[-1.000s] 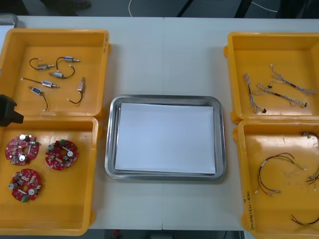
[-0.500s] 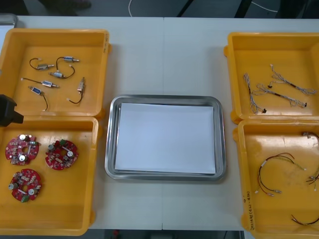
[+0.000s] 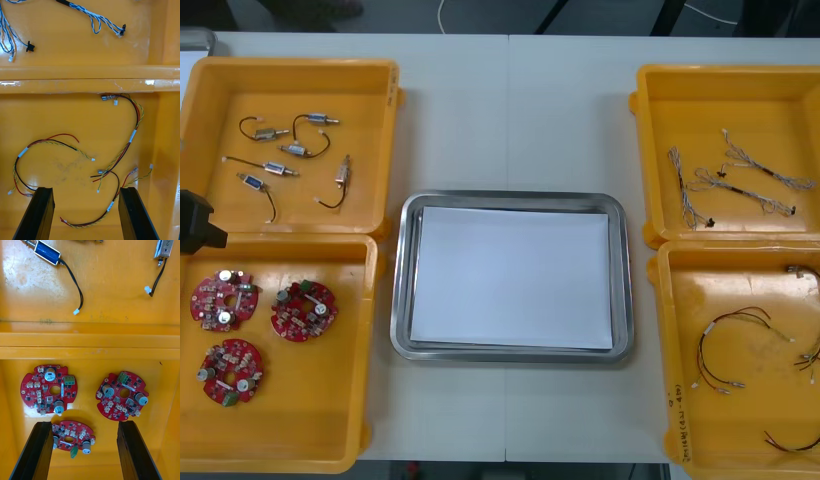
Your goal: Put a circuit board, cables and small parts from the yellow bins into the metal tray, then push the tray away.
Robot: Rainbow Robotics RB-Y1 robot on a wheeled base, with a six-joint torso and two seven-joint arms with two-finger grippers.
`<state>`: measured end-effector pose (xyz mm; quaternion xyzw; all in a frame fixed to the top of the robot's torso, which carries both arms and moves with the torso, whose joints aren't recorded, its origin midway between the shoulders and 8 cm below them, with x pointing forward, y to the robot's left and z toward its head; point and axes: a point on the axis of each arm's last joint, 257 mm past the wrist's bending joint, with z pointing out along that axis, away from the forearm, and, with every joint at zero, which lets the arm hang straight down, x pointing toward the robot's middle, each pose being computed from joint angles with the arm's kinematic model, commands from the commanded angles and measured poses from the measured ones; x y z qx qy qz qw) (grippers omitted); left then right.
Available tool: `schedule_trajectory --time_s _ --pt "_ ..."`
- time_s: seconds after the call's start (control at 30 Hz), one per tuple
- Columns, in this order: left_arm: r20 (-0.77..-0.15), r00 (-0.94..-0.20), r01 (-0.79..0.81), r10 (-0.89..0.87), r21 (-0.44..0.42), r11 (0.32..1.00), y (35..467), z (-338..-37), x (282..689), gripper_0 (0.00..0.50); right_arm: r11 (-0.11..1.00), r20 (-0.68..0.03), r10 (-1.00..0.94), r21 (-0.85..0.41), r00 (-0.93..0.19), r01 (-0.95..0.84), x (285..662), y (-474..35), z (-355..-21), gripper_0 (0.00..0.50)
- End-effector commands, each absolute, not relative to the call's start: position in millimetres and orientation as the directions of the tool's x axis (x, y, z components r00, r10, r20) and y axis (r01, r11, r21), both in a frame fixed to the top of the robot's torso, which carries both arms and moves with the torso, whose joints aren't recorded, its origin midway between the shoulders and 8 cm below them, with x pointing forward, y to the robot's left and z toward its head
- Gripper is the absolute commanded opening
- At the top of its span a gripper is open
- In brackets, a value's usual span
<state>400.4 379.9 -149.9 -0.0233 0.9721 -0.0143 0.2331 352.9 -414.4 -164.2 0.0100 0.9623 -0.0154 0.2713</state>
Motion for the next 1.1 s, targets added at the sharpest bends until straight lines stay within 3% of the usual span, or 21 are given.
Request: schedule_trajectory --time_s 0.03,0.3,0.37,0.73,0.83,1.1 --pt "-0.473 -0.881 0.004 0.02 0.035 0.999 395.8 -134.9 396.4 0.5 0.998 -0.54 0.038 -0.02 -0.841 0.058 348.1 -419.2 -157.7 0.5" --pt "-0.473 -0.881 0.004 0.02 0.035 0.999 395.8 -134.9 396.4 0.5 0.998 -0.503 0.023 -0.037 -0.864 0.048 336.1 -418.0 -169.7 0.5" --pt "-0.43 -0.903 0.003 0.011 0.019 1.0 392.0 -154.0 391.3 0.5 0.998 -0.503 0.029 -0.041 -0.864 0.057 335.7 -420.4 -169.8 0.5" --pt "-0.4 -0.916 0.012 0.022 0.03 0.999 394.8 -163.1 384.8 0.5 0.993 -0.507 0.074 -0.042 -0.859 0.11 325.4 -436.5 -171.1 0.5" --pt "-0.368 -0.929 0.014 0.029 0.042 0.999 396.4 -175.6 377.2 0.5 0.99 -0.495 0.092 -0.046 -0.864 0.132 311.8 -444.7 -175.9 0.5" --pt "-0.365 -0.93 0.02 0.038 0.054 0.998 396.9 -191.8 377.4 0.5 0.979 -0.455 0.168 -0.023 -0.875 0.2 282.4 -457.3 -194.0 0.5"
